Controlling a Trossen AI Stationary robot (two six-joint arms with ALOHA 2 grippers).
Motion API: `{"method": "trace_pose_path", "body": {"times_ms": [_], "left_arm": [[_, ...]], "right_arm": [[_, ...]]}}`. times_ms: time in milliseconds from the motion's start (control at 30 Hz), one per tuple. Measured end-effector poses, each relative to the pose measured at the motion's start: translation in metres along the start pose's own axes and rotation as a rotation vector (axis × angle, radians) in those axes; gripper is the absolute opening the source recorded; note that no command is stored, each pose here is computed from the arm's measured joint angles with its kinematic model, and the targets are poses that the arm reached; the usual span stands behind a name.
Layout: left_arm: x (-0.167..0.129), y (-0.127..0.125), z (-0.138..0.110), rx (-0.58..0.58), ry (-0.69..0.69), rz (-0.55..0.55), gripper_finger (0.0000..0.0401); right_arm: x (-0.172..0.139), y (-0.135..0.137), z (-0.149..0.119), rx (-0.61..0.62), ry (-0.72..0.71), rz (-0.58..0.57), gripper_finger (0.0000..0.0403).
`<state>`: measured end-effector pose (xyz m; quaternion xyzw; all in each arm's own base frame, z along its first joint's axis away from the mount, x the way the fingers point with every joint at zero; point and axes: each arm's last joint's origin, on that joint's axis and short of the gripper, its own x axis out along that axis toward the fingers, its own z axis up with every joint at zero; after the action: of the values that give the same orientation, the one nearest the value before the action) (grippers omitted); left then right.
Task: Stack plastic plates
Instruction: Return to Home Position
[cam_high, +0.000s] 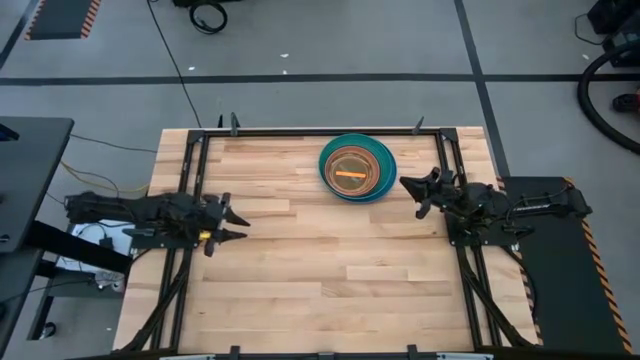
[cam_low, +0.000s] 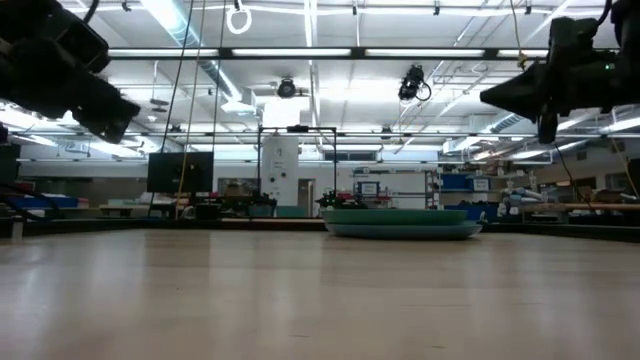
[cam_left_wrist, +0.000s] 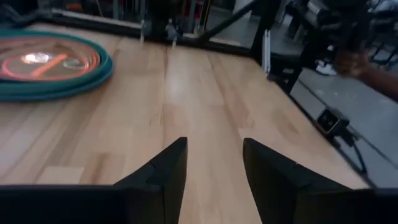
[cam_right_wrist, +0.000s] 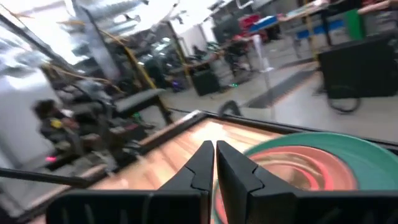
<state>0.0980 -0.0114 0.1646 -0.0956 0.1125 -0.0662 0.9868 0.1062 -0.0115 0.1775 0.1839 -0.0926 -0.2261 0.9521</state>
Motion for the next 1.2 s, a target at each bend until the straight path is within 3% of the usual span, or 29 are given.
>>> {"method": "trace_pose_path", "body": {"times_ms": [233,400,1200], "left_arm": [[-0.0105,-0.0021,0.0031,0.039,-0.027,-0.023,0.0143],[-0.0097,-0.0020,0.0029,0.040,-0.022,-0.022,0.0142],[-0.0092,-0.0028,0.0071,0.033,-0.076,-0.031,0.0142]], "right_arm": [[0.0002,-0.0010,-0.0040,0.011,0.040,-0.003,0.0029],[0.0002,0.0004,-0.0044,-0.019,0.057,0.043,0.0029],[0.0002,0.0005,-0.0044,-0.034,0.057,0.047,0.0029]]}}
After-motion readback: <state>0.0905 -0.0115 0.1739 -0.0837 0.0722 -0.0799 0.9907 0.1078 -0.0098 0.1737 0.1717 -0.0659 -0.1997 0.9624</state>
